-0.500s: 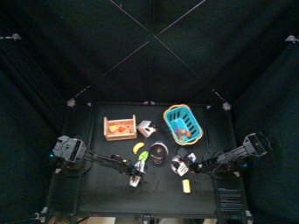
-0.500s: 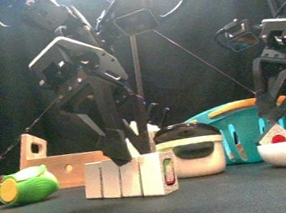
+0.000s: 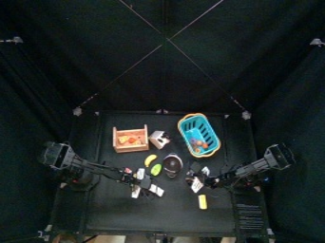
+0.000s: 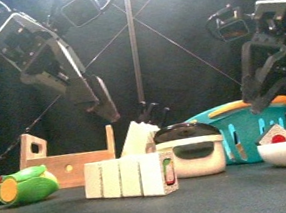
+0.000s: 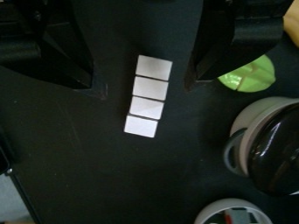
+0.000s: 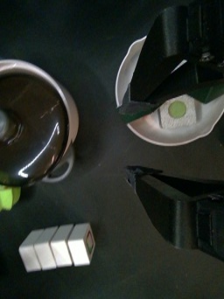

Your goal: Grab sushi roll

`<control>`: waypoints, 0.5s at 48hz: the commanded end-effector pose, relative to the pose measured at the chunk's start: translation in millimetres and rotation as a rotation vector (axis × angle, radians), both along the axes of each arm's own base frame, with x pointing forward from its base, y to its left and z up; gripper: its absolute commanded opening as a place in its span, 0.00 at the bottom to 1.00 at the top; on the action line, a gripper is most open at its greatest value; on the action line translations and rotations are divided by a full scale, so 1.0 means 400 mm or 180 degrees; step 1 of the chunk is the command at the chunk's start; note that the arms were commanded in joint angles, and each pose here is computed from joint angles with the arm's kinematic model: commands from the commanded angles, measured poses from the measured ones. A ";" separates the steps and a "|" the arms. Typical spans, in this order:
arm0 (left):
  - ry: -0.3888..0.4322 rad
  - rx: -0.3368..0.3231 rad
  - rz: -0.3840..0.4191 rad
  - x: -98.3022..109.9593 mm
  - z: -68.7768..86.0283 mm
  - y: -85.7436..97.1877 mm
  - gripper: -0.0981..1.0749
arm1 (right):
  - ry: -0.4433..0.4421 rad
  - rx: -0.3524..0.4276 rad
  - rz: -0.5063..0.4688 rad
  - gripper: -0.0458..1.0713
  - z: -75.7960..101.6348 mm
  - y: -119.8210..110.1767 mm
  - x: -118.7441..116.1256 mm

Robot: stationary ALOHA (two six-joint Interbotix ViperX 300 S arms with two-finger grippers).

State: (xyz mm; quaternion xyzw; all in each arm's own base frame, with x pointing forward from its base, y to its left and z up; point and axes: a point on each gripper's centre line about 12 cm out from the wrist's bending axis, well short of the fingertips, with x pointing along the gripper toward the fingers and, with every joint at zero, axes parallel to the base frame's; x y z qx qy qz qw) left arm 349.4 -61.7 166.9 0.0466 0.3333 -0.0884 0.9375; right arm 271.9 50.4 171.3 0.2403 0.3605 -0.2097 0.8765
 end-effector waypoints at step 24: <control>-0.0733 -0.0217 0.0818 -0.140 0.079 0.180 0.95 | -0.0442 -0.0122 0.0386 0.82 0.094 0.080 0.196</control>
